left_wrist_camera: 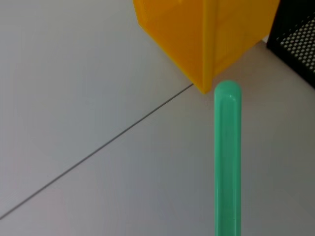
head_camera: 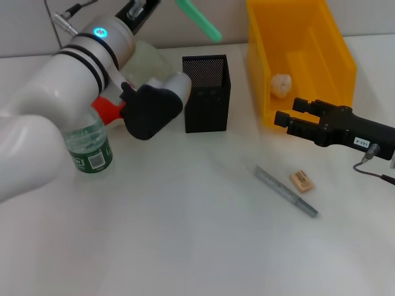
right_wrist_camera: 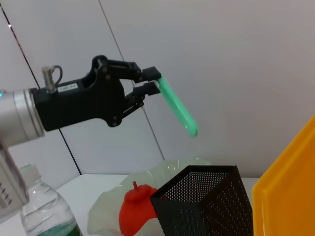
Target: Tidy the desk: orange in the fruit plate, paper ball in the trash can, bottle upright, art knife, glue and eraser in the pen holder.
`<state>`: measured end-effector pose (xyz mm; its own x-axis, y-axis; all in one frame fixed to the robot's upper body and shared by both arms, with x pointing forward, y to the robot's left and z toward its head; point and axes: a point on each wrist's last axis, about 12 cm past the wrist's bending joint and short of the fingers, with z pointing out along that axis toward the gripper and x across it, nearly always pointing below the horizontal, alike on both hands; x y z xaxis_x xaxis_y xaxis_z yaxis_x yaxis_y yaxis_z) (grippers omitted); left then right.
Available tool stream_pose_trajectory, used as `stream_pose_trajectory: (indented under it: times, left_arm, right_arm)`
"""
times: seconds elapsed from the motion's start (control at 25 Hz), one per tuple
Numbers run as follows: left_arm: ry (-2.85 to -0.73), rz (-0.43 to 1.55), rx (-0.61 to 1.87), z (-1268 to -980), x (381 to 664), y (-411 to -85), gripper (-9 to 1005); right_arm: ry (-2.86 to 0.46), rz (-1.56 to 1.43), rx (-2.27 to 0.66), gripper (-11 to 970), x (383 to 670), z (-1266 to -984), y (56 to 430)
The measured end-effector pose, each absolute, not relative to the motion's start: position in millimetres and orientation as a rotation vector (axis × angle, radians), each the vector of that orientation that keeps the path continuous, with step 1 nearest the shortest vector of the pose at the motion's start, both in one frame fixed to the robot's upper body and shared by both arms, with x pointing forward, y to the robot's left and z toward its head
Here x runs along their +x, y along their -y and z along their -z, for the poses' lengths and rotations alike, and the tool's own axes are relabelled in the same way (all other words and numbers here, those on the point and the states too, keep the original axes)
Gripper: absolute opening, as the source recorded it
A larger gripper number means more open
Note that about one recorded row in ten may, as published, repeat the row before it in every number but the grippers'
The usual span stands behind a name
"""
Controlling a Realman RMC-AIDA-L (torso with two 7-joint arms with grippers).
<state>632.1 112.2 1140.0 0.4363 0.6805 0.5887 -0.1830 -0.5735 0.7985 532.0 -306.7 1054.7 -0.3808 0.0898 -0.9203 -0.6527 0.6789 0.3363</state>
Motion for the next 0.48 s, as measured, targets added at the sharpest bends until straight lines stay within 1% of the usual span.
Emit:
stream_pose_trajectory:
  times: [0.16,0.48]
  left_arm:
    - [-0.39,-1.293,1.827,-1135,629,-113,184]
    - [-0.33,-1.407,1.824,-1126,633,-120,184]
  right_arm:
    - [-1.803,-0.844,-0.445,740,532,-1054,307]
    - [-1.808,-0.836,-0.439,740,533,-1054,308]
